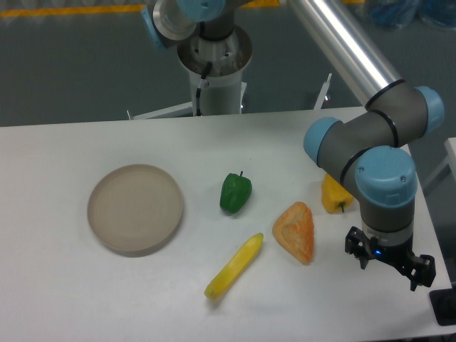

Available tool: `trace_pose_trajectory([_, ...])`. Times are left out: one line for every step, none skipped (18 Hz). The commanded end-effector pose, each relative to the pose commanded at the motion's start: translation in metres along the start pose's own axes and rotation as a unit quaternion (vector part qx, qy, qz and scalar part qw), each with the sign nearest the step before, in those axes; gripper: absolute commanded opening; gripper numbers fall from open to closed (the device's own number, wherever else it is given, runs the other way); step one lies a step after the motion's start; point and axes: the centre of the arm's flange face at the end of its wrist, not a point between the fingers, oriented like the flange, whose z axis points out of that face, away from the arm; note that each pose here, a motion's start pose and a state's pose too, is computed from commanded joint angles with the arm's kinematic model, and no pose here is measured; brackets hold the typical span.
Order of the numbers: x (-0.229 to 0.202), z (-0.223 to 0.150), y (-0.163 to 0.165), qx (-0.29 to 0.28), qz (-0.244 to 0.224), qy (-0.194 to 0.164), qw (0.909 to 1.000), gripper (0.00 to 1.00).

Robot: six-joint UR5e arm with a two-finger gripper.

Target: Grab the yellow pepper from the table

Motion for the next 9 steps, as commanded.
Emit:
trace_pose_trajectory([0.001,0.001,0.000,0.000,0.000,0.001,1.0000,1.00])
trace_pose_trajectory([0.000,-0.001,0.000,0.002,0.000,0.000,1.0000,1.00])
trace_pose_trajectory([-0.001,-0.002,0.001,0.002,-0.002,-0.001,1.0000,1.00])
trace_pose_trajectory([0.000,-0.002,0.001,0.002,-0.002,-0.001,1.0000,1.00])
trace_pose_trajectory([0.000,-0.002,0.001,0.002,-0.002,-0.001,1.0000,1.00])
trace_pose_trajectory([0.000,-0.003,0.001,0.002,-0.002,-0.001,1.0000,1.00])
trace_pose_trajectory([0.001,-0.004,0.002,0.001,-0.002,0.000,1.0000,1.00])
trace_pose_trajectory([0.002,-0.004,0.004,0.000,-0.003,0.001,1.0000,1.00])
trace_pose_trajectory([0.001,-0.009,0.006,0.001,-0.004,-0.001,1.0000,1.00])
